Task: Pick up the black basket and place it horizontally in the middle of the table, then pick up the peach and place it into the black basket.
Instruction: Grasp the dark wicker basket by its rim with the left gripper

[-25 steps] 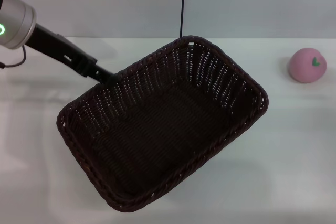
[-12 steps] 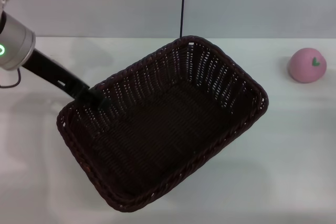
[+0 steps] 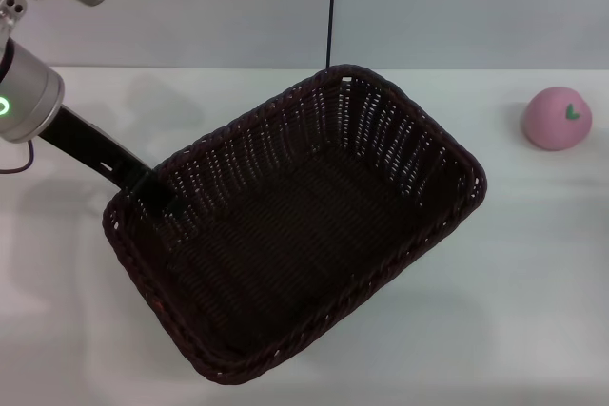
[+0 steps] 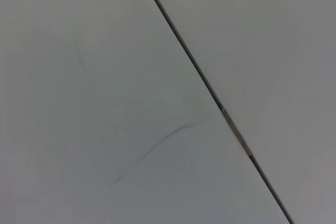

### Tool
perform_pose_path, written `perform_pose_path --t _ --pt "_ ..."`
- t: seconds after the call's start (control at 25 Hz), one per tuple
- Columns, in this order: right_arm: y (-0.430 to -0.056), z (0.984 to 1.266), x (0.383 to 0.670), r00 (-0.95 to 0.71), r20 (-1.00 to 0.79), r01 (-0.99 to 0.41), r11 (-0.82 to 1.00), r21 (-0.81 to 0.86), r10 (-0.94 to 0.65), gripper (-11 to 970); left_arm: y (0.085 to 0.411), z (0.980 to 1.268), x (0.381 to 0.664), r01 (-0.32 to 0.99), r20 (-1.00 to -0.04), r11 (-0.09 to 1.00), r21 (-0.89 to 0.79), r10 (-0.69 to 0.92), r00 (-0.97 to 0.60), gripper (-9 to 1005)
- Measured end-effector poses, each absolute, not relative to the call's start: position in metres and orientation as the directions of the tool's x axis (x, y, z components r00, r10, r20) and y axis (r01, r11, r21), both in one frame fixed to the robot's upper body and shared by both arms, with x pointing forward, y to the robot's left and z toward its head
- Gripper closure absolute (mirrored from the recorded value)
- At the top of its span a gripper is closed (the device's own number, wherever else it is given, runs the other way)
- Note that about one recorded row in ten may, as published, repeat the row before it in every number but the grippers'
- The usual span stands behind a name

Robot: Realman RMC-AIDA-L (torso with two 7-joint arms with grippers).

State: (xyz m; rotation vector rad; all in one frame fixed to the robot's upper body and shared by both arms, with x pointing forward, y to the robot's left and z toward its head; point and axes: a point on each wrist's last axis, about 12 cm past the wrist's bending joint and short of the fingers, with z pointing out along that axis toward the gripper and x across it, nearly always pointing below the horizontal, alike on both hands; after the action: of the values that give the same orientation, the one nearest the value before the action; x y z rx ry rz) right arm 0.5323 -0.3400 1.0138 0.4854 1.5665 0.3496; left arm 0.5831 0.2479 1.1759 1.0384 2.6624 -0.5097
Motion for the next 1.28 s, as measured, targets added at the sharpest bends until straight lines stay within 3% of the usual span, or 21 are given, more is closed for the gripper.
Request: perform_pose_path --t 0.44,0.48,0.8,1.16,1.28 --pt "-0.341 1.014 0.534 -0.014 -0.861 0.102 0.858 0.504 0.508 449 0.248 1.174 0.582 0.695 -0.337 0.681 -0.232 0.614 -0.714 575" --pt "-0.341 1.014 0.534 -0.014 -0.861 0.102 0.858 0.504 0.508 449 0.248 1.174 0.582 0.696 -0.337 0.680 -0.232 0.614 -0.713 801" --pt "-0.342 1.014 0.535 -0.017 -0.861 0.108 0.857 0.504 0.508 448 0.249 1.175 0.582 0.708 -0.353 0.672 -0.218 0.622 -0.699 809" --pt "-0.343 1.013 0.533 -0.019 -0.861 0.113 0.856 0.504 0.509 450 0.251 1.183 0.584 0.758 -0.461 0.628 -0.174 0.629 -0.626 809" --pt "-0.343 1.013 0.533 -0.018 -0.858 0.114 0.854 0.508 0.513 450 0.253 1.191 0.583 0.796 -0.543 0.582 -0.167 0.620 -0.567 809"
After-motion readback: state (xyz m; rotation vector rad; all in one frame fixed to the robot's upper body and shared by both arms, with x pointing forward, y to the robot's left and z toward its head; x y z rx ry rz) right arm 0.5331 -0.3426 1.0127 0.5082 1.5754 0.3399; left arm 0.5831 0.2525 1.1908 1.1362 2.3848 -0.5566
